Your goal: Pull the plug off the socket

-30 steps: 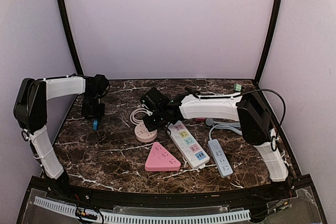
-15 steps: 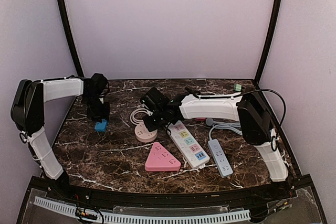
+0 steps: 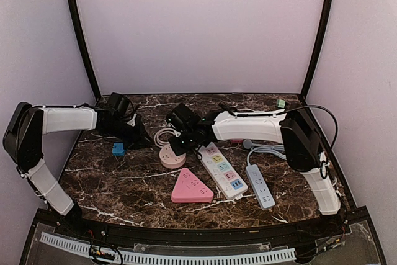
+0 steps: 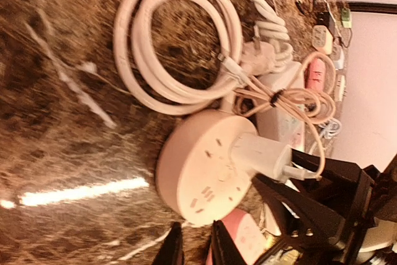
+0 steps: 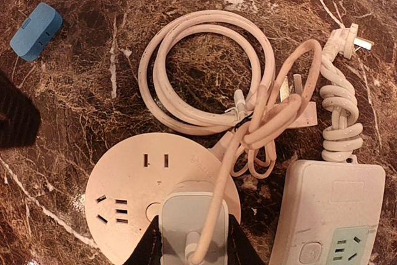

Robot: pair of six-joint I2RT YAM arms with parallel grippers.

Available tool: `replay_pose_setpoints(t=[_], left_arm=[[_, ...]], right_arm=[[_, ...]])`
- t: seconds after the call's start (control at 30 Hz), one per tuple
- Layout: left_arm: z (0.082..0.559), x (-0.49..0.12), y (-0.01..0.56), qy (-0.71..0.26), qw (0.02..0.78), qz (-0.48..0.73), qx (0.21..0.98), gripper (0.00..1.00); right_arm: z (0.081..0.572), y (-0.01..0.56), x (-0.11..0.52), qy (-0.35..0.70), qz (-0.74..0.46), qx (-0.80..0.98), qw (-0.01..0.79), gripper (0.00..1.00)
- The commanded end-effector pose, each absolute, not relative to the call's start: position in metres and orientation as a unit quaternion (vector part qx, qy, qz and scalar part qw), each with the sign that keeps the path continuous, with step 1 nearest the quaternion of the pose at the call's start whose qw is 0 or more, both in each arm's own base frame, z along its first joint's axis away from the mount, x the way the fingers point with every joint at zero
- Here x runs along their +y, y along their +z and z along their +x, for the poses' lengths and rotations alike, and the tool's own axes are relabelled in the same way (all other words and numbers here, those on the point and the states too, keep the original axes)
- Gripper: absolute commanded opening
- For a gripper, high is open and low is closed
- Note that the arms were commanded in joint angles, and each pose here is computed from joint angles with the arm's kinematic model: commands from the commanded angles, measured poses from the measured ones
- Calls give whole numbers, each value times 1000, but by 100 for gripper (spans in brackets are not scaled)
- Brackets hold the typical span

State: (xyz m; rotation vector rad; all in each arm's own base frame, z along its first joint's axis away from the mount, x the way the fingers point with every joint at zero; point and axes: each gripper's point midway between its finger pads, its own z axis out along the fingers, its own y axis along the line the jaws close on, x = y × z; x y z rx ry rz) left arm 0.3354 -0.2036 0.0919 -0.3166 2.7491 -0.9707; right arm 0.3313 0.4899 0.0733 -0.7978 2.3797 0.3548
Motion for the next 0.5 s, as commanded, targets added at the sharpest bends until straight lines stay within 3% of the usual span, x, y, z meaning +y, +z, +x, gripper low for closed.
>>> replay_pose_setpoints(t=[0.0,0.47], left_arm=[[326,-255,105,-428,82,-90,895,10],[316,-282,64,-452,49,-102,885,1]], right_arm=[[321,59,469,105,-300,914,252,9],[311,61,473,99,-308,915,242,10]])
